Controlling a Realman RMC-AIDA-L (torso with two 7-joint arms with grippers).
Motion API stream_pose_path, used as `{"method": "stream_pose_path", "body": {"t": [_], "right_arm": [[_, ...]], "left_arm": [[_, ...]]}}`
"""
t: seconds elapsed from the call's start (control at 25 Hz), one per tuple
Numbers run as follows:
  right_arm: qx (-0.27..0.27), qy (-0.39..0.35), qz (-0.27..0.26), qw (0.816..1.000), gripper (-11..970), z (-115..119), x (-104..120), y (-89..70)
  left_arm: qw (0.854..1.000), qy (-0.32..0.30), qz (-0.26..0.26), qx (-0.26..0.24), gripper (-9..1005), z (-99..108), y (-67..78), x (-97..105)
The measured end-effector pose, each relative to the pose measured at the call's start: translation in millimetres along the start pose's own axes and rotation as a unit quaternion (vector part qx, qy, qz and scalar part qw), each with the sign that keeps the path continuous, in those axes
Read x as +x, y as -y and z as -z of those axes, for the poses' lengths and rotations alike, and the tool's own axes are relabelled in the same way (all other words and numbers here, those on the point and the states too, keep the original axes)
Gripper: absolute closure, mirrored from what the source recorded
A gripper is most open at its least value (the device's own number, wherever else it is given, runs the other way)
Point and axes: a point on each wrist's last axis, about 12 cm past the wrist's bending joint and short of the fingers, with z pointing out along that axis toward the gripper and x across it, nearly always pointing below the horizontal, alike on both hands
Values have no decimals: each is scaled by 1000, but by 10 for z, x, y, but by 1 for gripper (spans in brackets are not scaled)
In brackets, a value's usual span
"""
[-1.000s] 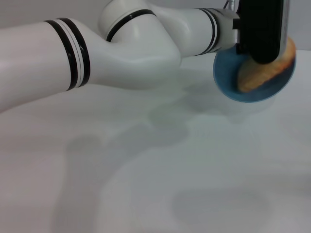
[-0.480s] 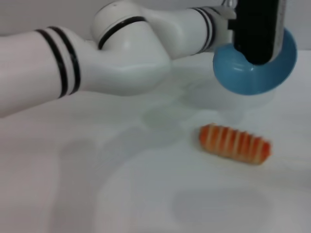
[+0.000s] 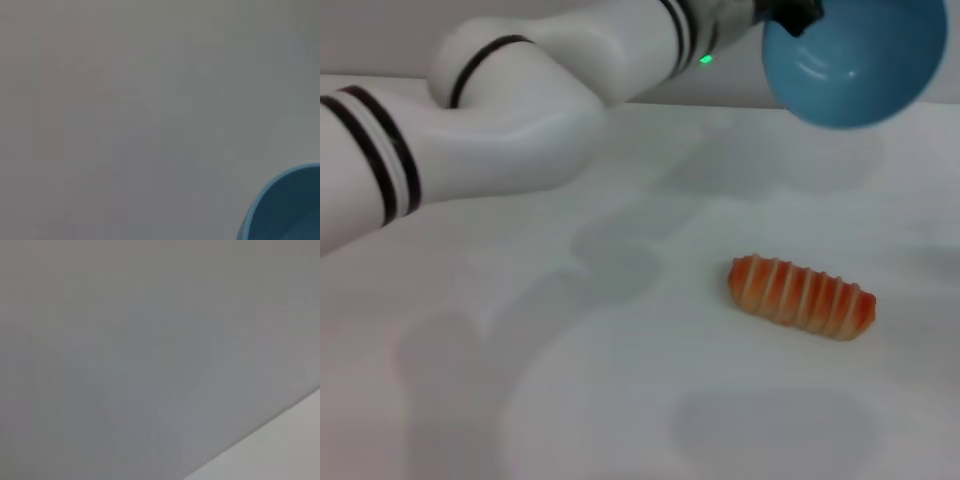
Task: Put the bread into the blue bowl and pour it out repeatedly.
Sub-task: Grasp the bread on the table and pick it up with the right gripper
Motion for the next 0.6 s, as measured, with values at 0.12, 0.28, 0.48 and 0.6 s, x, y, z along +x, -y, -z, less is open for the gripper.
{"method": "stream_pose_path", "body": {"t": [0.12,0.28,0.48,0.6], "right_arm": [[-50,-96,16,994,283,-157,-46,-167],[-73,-214,7,974,292,-279,-103,-332],[-91,-316,28,944,304,-408,-121,-530],[-91,-346,42,933,311,-447,-91,-588]], "left_arm": [[996,-21,83,-8,997,26,-72,107],[987,-55,151,-13,997,81,-106,296],[979,-68,192,-17,998,139,-94,427],[977,-71,199,-16,998,149,-77,456]]}}
